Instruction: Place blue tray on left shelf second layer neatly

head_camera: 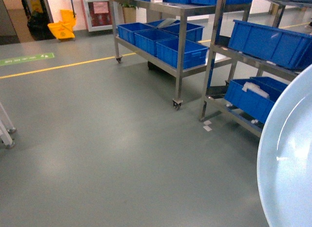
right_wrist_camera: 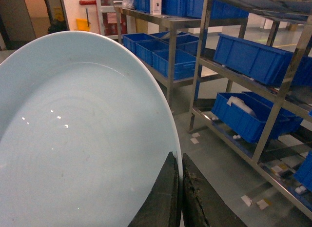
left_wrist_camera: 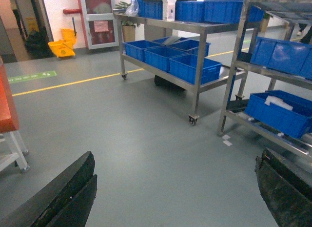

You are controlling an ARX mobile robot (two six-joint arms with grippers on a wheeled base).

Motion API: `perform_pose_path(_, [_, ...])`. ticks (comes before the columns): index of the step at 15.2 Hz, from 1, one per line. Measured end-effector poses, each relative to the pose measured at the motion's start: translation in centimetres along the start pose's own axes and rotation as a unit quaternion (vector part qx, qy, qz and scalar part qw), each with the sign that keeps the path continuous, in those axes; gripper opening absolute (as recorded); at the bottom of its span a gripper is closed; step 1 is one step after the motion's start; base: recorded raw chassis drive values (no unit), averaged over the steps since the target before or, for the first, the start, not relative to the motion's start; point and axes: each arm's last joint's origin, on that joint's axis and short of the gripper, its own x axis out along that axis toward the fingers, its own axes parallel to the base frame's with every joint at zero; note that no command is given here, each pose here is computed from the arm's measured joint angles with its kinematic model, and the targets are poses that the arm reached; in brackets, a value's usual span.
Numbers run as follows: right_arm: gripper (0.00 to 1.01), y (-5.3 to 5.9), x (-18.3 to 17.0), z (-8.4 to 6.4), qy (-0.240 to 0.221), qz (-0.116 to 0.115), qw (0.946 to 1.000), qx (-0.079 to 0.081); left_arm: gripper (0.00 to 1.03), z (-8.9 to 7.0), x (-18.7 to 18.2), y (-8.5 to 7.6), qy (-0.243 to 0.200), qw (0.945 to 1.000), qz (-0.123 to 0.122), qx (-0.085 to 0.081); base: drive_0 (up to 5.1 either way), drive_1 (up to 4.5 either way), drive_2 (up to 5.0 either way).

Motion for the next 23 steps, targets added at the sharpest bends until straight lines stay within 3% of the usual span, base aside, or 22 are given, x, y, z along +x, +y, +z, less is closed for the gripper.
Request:
perform_pose_path(5, [0.02,0.00,0.01,-0.07,0.003,0.000,1.0000,0.000,0.98,0.01,0.00,0.00,0.000,1.0000,0.000,0.000,0.0,4.34,-4.3])
perform_pose_path(23, [0.02,0.00,0.00,-0.05,0.002,0.000,1.0000,0.000,0.98,0.00,0.00,0.01,0.000,1.0000,0.001,0.000,-1.6,2.73,-5.9])
